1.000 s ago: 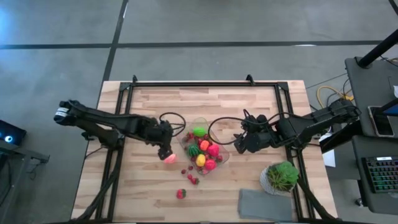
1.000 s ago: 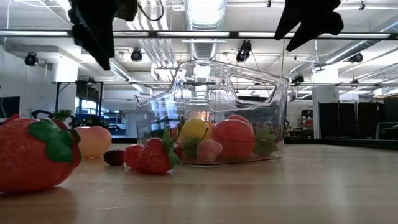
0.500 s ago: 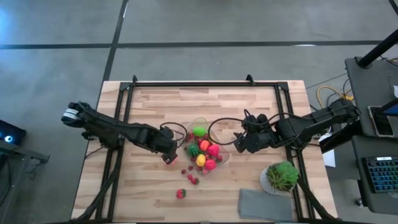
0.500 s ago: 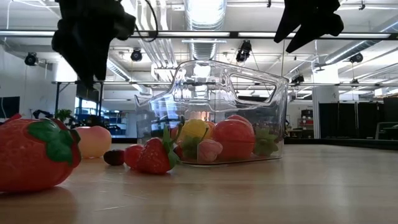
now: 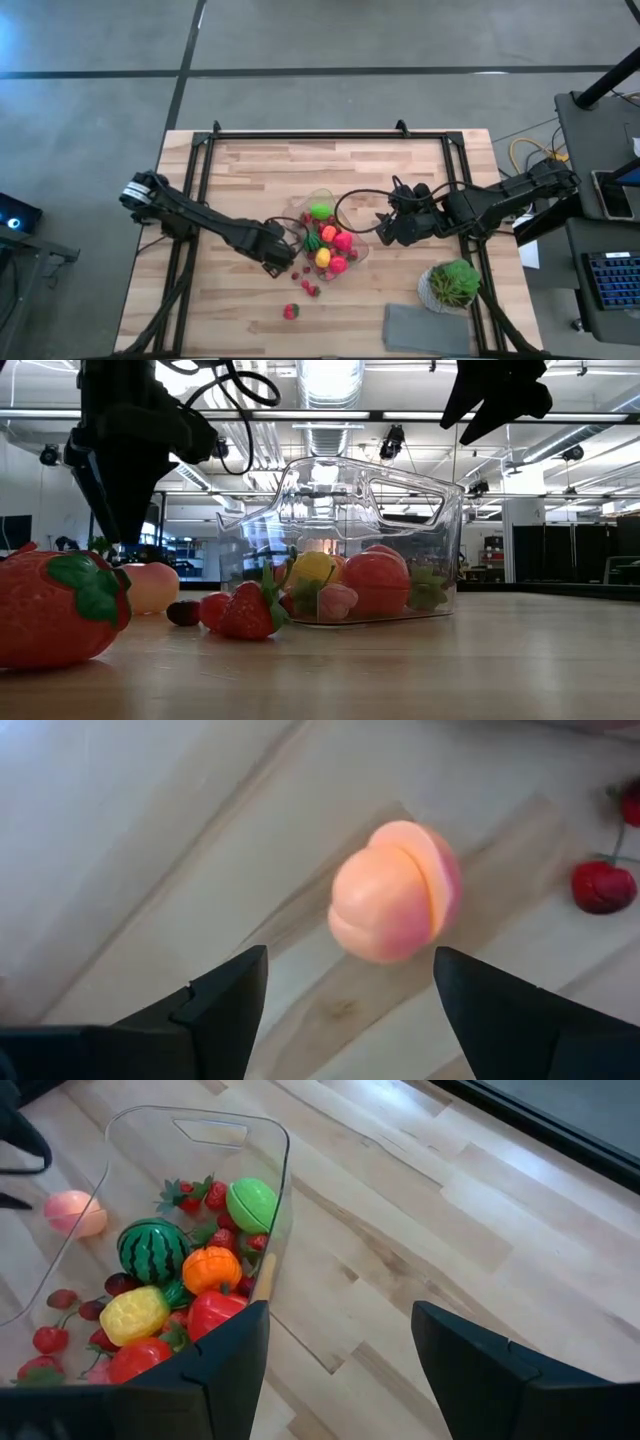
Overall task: Pick and placing Produce into tupperware
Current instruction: Put the pink peach into the transparent bin
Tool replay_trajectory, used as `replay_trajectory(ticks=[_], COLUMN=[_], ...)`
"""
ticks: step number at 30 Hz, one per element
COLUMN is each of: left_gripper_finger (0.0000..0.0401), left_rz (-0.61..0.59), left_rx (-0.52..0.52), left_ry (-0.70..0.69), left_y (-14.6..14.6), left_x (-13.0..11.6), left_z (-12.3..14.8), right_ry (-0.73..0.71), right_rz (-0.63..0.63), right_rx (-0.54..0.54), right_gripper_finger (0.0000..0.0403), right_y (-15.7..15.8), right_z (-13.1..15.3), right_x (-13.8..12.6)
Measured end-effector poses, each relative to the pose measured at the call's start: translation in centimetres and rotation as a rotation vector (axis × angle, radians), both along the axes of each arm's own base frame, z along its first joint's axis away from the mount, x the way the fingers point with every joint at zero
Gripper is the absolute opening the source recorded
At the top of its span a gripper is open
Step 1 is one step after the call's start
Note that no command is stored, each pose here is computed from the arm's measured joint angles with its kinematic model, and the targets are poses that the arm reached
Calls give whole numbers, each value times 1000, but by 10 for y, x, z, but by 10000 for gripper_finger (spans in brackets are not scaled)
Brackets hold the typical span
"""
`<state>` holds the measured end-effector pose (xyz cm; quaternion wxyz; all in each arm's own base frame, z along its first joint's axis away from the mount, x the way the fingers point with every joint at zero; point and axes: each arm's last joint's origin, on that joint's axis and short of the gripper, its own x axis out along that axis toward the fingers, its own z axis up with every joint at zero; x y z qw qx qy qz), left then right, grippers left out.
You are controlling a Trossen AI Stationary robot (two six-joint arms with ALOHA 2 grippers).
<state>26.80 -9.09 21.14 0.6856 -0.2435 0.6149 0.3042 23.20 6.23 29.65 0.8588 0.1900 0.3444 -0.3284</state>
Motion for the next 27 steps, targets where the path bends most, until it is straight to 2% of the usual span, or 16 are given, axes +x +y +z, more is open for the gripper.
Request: replay_trajectory(ticks=[8,15,22,27], left_gripper_finger=[270,270,270,270], left_rz=[26,40,43,90], left_rx=[-60,-72,-84,-94], left_ry=[-34,-17,-48,-100], left_y=[-4,-3,-4,-5], left_x=[6,7,10,14], left_z=[-1,-4,-3,-3], right_ry=[-1,-13,-16,-17], right_rz=[0,-18,-22,-22], right_rx=[0,19,23,23], right_gripper_finger=[238,238,238,238], right_y=[0,0,0,0], right_z=[0,0,0,0], right_x=[0,0,0,0])
